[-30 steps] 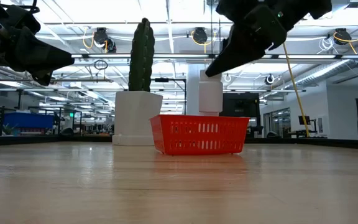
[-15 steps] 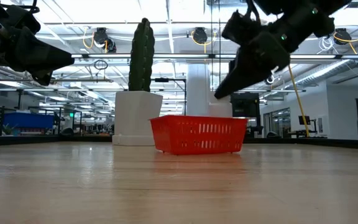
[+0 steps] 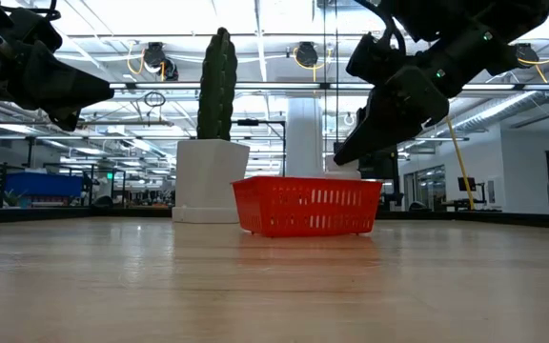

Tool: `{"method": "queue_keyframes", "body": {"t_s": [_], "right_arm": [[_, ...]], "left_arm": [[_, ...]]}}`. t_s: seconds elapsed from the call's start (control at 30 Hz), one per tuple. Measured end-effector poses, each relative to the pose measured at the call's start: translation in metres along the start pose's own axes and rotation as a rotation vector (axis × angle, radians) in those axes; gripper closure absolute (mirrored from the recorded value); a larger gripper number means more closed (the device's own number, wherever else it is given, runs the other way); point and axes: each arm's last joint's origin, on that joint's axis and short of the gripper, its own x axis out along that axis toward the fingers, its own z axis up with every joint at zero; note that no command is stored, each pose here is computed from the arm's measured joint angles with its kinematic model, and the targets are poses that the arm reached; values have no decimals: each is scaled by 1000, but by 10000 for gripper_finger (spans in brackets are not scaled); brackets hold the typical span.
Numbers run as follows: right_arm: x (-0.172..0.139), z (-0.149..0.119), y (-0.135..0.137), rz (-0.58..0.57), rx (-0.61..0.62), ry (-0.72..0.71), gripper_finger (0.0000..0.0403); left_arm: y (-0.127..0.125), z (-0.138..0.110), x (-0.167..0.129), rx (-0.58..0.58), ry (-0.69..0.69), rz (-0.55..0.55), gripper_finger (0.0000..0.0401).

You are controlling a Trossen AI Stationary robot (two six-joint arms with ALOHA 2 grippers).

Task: Pick and place pill bottles into a basket
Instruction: Put the white medicine bottle into the red bin

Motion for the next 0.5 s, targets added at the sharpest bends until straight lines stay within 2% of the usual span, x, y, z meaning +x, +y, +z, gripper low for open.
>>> {"method": "queue_keyframes", "body": {"t_s": [0.5], "right_arm": [[0,0,0,1,3,-1,233]], "left_arm": [[0,0,0,0,0,0,327]]}}
